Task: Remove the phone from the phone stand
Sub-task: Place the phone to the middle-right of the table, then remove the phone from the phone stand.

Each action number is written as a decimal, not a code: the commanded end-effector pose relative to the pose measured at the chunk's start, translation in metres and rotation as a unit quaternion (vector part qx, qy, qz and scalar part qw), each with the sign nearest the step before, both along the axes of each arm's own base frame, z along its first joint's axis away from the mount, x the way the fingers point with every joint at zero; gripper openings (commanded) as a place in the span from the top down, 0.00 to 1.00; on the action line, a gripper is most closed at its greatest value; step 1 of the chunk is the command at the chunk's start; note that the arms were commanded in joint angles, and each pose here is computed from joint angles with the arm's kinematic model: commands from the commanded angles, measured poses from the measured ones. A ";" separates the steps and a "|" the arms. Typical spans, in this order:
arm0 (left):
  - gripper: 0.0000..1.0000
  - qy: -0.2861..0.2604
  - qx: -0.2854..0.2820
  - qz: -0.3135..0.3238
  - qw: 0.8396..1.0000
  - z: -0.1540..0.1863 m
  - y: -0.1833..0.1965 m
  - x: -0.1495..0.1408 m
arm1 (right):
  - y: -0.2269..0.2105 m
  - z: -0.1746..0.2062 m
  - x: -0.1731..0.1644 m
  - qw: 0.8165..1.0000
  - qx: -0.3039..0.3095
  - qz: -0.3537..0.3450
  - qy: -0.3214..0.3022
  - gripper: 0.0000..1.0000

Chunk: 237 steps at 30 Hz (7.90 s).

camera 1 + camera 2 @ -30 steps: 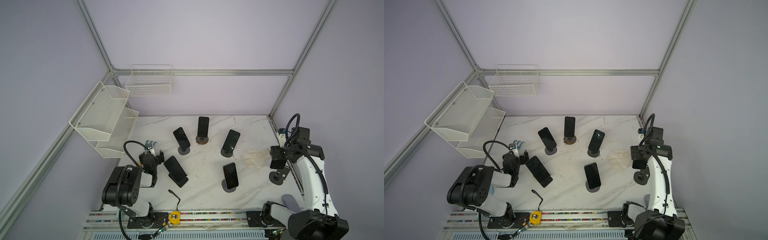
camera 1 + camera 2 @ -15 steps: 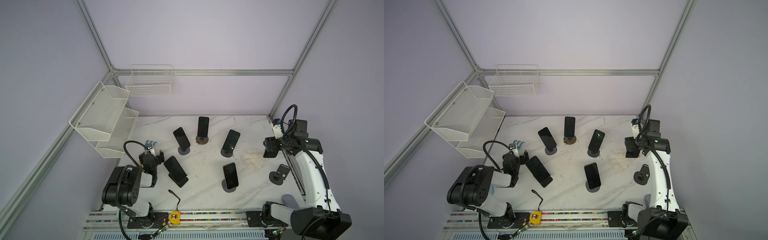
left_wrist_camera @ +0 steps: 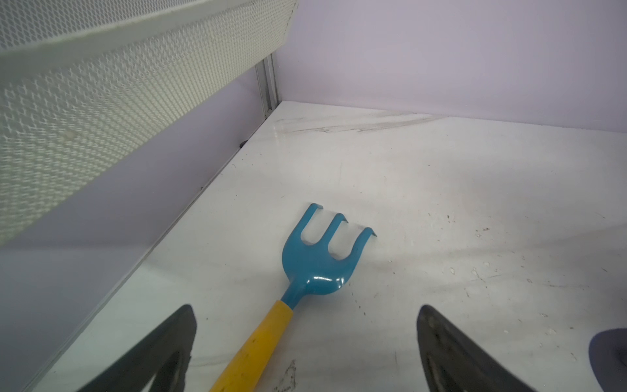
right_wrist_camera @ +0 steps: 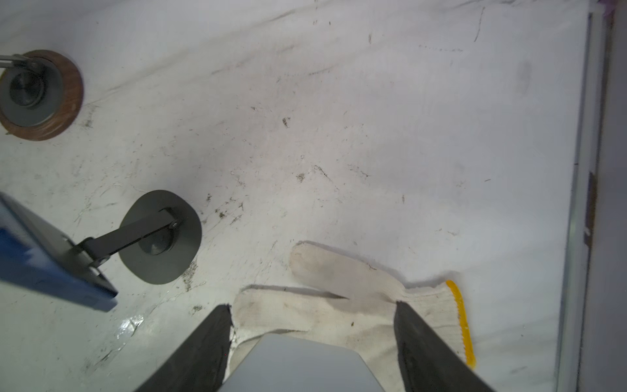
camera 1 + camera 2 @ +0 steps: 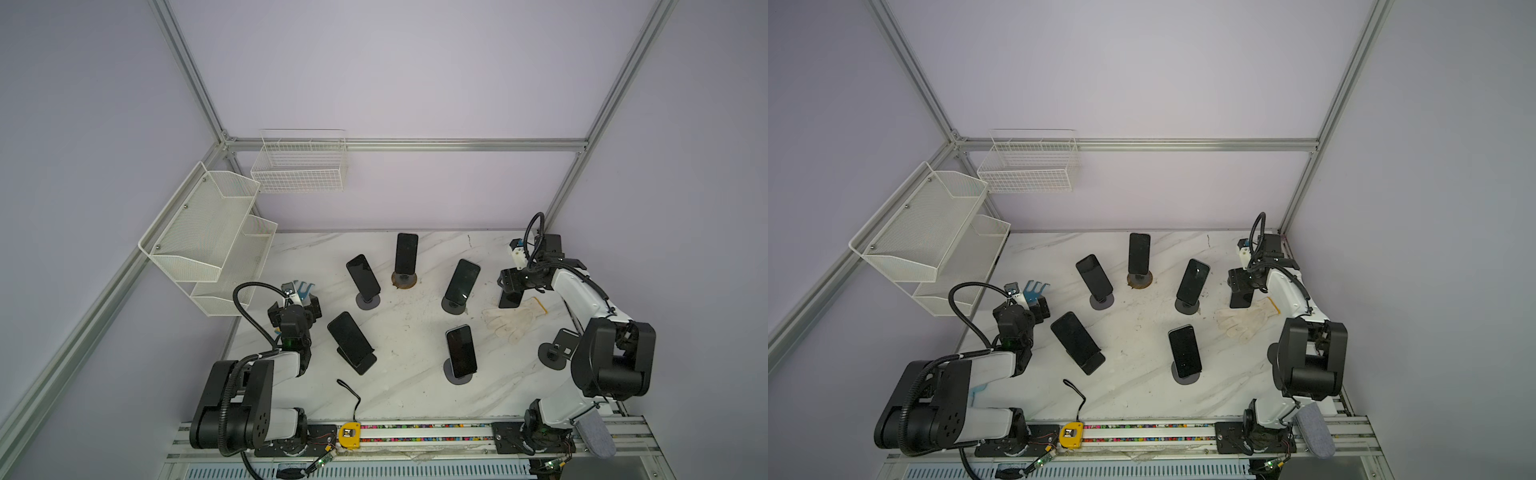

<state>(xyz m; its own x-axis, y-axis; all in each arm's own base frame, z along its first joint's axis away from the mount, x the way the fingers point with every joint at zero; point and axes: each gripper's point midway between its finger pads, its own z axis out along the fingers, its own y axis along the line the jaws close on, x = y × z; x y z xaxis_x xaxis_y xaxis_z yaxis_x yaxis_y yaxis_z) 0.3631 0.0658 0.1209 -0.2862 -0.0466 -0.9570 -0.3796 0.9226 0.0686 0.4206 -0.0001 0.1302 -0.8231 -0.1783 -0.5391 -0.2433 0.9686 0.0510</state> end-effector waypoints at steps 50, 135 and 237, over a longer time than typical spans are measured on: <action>0.00 -0.039 -0.082 -0.080 0.993 0.228 -0.044 -0.039 | 0.017 -0.106 0.106 0.998 -0.049 -0.015 -0.037 0.32; 0.00 -0.047 -0.253 -0.299 0.919 0.212 -0.156 0.028 | 0.109 0.194 -0.023 0.915 0.222 -0.114 -0.316 0.07; 0.00 0.086 -0.252 -0.179 0.947 0.135 -0.094 0.001 | 0.487 0.037 0.022 0.935 0.160 0.271 -0.165 0.31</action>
<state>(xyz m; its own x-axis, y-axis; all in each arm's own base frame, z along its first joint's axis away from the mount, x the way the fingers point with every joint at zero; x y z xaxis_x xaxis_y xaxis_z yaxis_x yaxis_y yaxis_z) 0.3537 -0.0234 0.2185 -0.5871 -0.3497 -0.7301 -0.1113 0.9282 -0.3551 0.4464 0.4925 0.1645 -0.4246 -0.3108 -0.8504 -0.7518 0.6444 0.1398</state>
